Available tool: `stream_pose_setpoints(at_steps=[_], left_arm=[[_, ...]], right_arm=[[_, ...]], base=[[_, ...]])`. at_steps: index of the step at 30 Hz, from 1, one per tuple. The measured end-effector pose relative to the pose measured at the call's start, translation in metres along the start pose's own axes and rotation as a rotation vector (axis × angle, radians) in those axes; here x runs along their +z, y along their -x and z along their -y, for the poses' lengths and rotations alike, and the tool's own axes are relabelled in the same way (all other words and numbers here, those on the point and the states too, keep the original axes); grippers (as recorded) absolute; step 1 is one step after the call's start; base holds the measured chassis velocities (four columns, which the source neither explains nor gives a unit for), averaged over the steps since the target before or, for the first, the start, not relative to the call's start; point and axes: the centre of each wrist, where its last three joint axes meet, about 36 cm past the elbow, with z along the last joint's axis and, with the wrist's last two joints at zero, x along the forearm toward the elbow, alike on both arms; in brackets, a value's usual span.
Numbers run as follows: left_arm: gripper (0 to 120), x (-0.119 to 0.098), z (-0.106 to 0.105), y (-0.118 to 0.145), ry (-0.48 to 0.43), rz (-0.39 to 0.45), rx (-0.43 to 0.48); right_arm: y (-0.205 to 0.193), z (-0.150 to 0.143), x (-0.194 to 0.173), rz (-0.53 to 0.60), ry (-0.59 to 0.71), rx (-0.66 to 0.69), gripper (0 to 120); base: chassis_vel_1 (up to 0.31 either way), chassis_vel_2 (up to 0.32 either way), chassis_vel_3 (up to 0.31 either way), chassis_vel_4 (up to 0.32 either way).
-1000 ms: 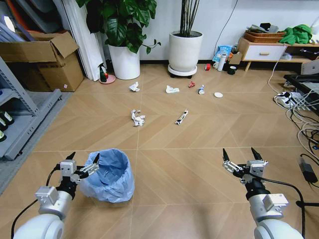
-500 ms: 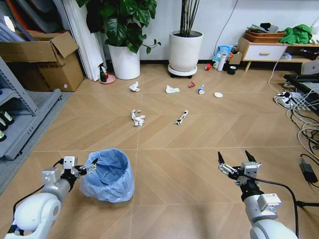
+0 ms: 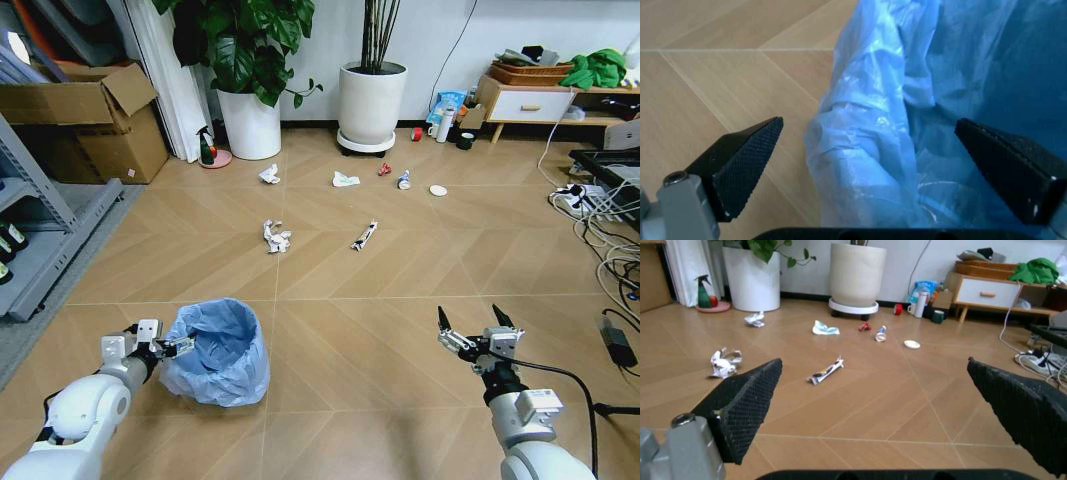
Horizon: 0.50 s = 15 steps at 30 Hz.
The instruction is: Pick up the trash bin and place the garbage on the floor into it.
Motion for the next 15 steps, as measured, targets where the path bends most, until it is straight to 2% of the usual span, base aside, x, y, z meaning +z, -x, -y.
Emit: stream_pose_setpoints(at_steps=[8, 11, 13, 15], left_arm=[[99, 0.002, -0.007, 0.009, -0.004, -0.027, -0.015], [92, 0.001, -0.008, 0.011, -0.005, -0.037, -0.018], [80, -0.004, -0.008, 0.014, -0.006, -0.046, -0.014], [79, -0.005, -0.008, 0.015, -0.006, -0.047, -0.013]], right_arm=[[-0.001, -0.002, 0.002, 0.006, 0.002, 0.005, 100], [-0.001, -0.002, 0.003, 0.006, 0.002, 0.003, 100], [-0.001, -0.003, 0.003, 0.006, 0.004, 0.002, 100], [-0.001, -0.003, 0.003, 0.006, 0.004, 0.002, 100]], base=[[0.0, 0.0, 0.0, 0.0], [0.0, 0.0, 0.0, 0.0], [0.0, 0.0, 0.0, 0.0], [0.0, 0.0, 0.0, 0.0]])
